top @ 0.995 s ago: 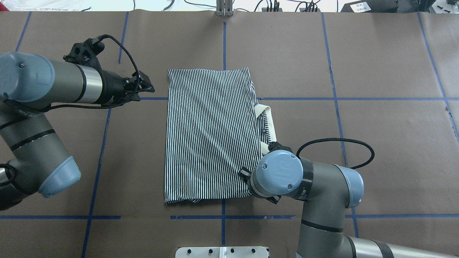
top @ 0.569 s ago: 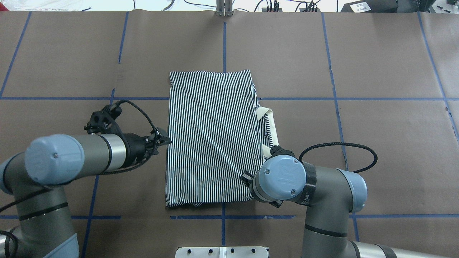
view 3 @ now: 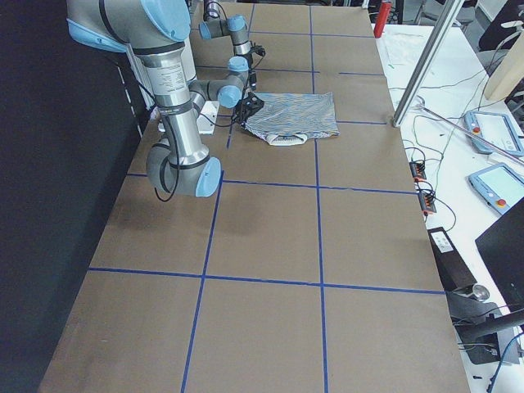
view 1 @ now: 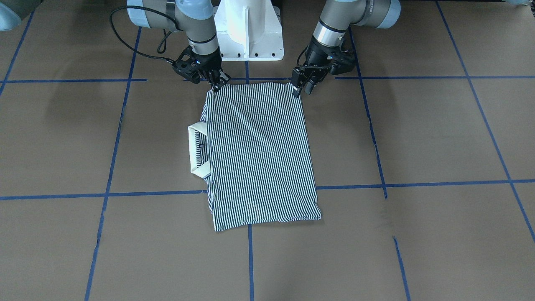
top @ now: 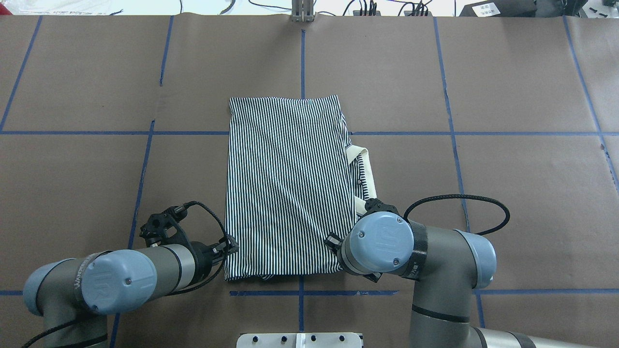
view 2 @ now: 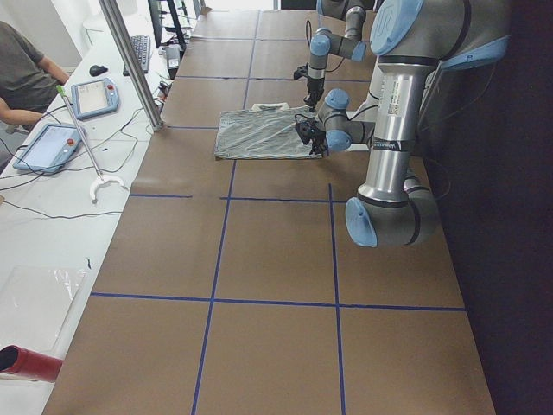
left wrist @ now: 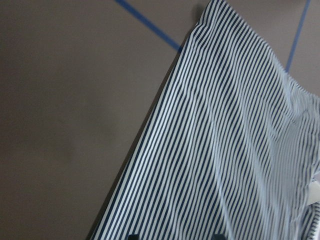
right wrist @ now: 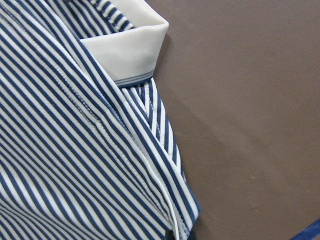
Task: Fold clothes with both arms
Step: 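Move the left gripper to the shirt's corner nearest the robot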
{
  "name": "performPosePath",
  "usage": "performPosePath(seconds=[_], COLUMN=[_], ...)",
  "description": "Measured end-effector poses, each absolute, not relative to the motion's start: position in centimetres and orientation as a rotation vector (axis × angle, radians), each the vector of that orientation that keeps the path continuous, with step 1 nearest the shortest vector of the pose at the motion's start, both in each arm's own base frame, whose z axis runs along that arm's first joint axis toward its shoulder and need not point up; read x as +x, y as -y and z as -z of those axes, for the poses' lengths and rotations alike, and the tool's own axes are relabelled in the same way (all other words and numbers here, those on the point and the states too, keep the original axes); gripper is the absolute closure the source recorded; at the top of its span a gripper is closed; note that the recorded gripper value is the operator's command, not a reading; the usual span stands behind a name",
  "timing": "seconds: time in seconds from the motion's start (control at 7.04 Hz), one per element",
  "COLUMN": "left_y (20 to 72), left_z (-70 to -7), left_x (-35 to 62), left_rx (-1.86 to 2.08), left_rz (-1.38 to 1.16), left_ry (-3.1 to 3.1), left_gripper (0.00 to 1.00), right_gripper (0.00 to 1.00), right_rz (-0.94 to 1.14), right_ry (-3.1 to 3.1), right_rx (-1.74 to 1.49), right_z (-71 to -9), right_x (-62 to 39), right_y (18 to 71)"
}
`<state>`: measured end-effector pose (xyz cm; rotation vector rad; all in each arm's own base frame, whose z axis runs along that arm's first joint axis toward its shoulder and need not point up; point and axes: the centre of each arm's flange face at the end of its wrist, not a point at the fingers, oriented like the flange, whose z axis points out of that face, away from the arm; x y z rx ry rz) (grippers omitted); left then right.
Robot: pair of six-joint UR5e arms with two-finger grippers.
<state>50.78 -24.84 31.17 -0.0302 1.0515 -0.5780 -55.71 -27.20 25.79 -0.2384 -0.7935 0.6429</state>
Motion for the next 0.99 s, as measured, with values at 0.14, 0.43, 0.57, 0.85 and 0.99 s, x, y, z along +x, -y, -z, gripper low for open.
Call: performPosePath(seconds=[0.14,0.43,0.57,0.85,0.99], left_y=[24.2,23.5,23.3,22.6,22.4], left_z=[-31.5,-31.9,-32.0,-32.0,-31.9], left_x=[51.3,51.8,52.0,52.5,52.6], left_rx=[-0.033,-0.037,-0.037,-0.040,-0.041], left_rz=[0.571,0.561,0.558,0.547,0.544], left_ry=[-1.042,-1.030,-1.015,-0.980,-0.976], left_gripper=[0.57,0.63,0.66,0.66,0.66], right_gripper=[1.00,1.00,1.00,1.00,1.00], right_rz=[-0.642,-0.642,-0.642,-0.642,-0.642], right_ry=[0.794,0.795,0.797,0.797,0.797], right_rx=[-0.238,-0.239,-0.240,-0.240,-0.239], right_z=[-25.8,-25.7,-25.7,-25.6,-25.6], right_x=[-55.7,-55.7,-55.7,-55.7,-55.7], right_y=[27.2,27.2,27.2,27.2,27.2])
